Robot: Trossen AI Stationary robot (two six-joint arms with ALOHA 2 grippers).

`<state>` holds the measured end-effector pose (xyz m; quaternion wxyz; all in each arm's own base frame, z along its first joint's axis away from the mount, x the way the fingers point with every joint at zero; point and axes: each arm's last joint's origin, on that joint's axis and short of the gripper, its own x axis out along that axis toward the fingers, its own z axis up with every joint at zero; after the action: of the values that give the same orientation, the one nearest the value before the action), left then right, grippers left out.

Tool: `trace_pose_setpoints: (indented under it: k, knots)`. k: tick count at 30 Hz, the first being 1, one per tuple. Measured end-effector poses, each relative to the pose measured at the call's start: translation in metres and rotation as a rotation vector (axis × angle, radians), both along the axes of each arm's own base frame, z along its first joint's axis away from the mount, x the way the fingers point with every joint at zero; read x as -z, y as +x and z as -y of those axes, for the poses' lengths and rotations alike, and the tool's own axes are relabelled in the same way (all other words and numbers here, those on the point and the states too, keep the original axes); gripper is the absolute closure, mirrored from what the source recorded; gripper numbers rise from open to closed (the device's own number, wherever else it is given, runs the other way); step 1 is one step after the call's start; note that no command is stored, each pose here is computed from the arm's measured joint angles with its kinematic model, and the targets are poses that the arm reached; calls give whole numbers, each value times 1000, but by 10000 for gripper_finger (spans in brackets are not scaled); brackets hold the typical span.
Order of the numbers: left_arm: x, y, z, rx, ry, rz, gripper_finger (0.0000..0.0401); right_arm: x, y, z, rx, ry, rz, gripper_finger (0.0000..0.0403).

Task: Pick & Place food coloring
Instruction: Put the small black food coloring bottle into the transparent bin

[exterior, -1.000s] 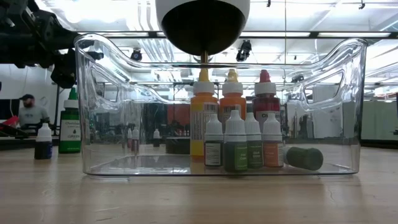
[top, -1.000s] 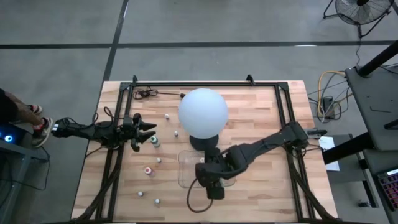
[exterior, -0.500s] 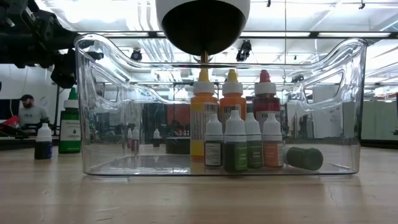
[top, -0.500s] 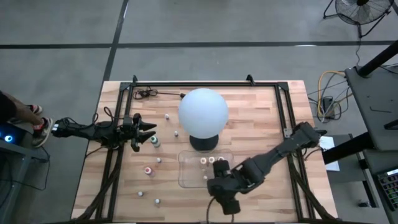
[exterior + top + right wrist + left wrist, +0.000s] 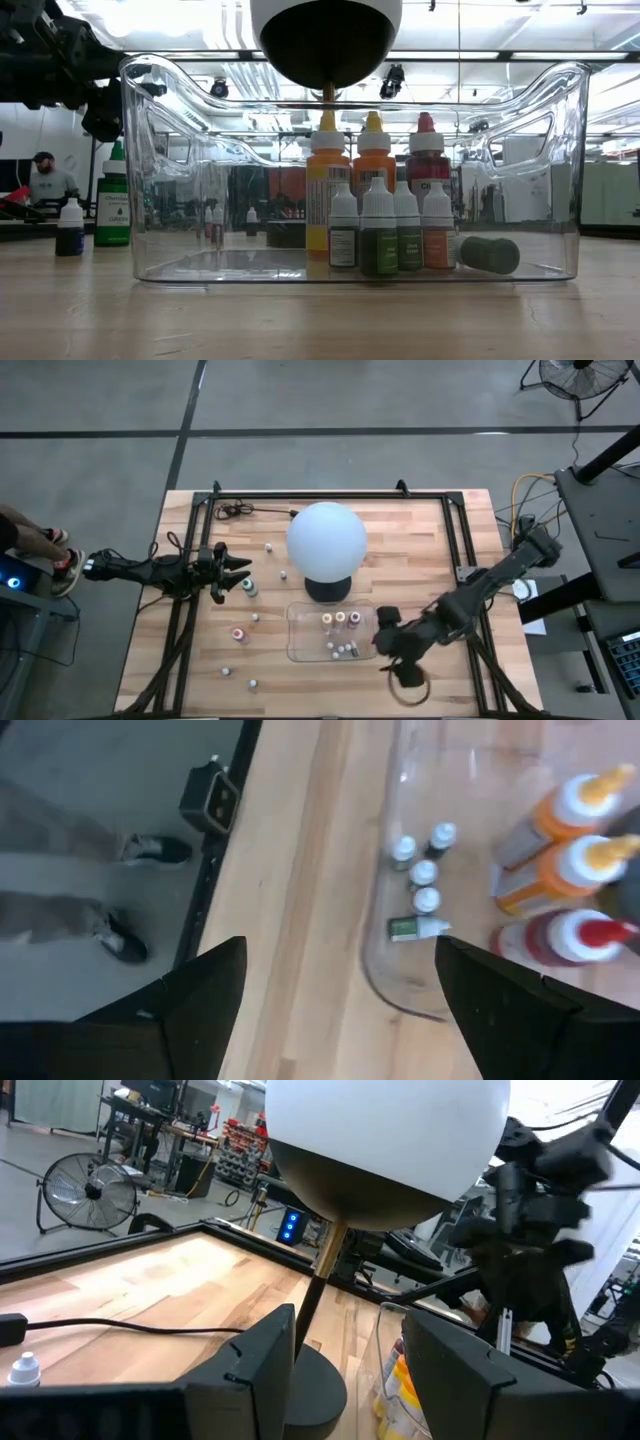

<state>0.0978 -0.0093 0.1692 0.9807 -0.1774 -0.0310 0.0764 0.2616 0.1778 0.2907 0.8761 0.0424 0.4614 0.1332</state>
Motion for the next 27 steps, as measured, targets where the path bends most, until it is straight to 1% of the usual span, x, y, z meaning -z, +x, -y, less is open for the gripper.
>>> trace_pose_setpoints:
  k: [2, 4, 10, 14, 18, 23, 27]
  knots:
    - [0, 0, 0, 0, 0, 0, 240, 0, -13, 10, 5, 27, 49, 88]
    - [0, 0, 0, 0, 0, 0, 240, -1, -28, 22, 30, 31, 99, 90]
    - [0, 0, 0, 0, 0, 0, 240, 8, -66, 57, 191, -61, 237, 97]
    - [0, 0, 0, 0, 0, 0, 240, 16, -85, 77, 294, -100, 333, 99]
    - [0, 0, 0, 0, 0, 0, 240, 30, -97, 98, 382, -72, 408, 94]
    - [0, 0, 0, 0, 0, 0, 240, 51, -106, 120, 499, 4, 496, 93]
    - [0, 0, 0, 0, 0, 0, 240, 65, -117, 132, 544, 9, 529, 99]
